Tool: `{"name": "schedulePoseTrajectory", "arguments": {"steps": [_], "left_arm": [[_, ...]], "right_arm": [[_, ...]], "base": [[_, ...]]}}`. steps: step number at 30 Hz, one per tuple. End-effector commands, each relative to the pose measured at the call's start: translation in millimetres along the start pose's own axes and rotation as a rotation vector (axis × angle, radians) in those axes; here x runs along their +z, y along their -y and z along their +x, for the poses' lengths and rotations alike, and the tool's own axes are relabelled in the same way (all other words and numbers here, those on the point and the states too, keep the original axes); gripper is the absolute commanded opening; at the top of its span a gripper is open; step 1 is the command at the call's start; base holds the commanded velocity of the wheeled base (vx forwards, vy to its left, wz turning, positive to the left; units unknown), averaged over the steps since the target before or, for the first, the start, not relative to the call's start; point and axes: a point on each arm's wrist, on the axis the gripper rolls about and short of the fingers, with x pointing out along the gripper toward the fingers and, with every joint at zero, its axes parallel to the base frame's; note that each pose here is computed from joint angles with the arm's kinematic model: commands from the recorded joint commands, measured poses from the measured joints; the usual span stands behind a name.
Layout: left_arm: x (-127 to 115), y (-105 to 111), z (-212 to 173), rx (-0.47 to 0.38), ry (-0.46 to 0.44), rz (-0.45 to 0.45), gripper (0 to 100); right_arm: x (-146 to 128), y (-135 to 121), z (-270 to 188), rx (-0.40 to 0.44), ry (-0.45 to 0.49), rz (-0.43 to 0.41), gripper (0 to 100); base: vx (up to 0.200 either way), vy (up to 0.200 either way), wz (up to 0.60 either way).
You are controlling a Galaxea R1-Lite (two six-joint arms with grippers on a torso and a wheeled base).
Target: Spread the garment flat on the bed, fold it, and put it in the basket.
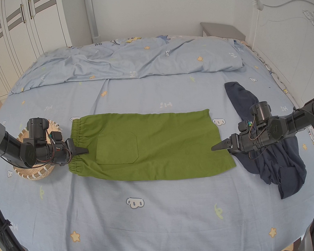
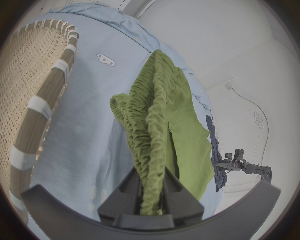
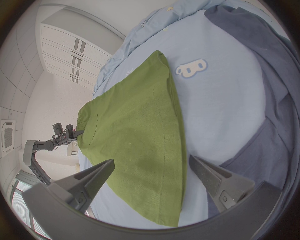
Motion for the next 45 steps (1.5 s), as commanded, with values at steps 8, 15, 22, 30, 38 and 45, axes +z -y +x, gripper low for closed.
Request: {"name": "schedulePoseTrajectory", "arguments": {"steps": [8, 15, 22, 30, 38, 45], "left_arm": [[1, 1, -2, 0.000, 0.004, 0.002, 0], [1, 1, -2, -0.001, 0.007, 0.003, 0], [2, 1, -2, 0.000, 0.008, 0.003, 0], [2, 0, -1, 0.000, 0.006, 0.000, 0], [2, 1, -2, 0.000, 0.008, 0.001, 0], [3, 3, -4, 0.008, -0.013, -0.013, 0]], "right_arm": [[-11, -1, 22, 0.053, -0.074, 0.012, 100], [-8, 2, 19, 0.060, -0.060, 0.020, 0], [-1, 15, 8, 0.043, -0.024, 0.039, 0], [5, 28, 2, 0.028, 0.002, 0.056, 0], [5, 25, -1, 0.030, 0.005, 0.053, 0], [9, -3, -29, 0.041, 0.032, 0.022, 0]], "base": [[0.000, 0.000, 0.00], [0.000, 0.000, 0.00], [0.000, 0.000, 0.00], [0.000, 0.000, 0.00], [0.000, 0.000, 0.00], [0.000, 0.000, 0.00]]}}
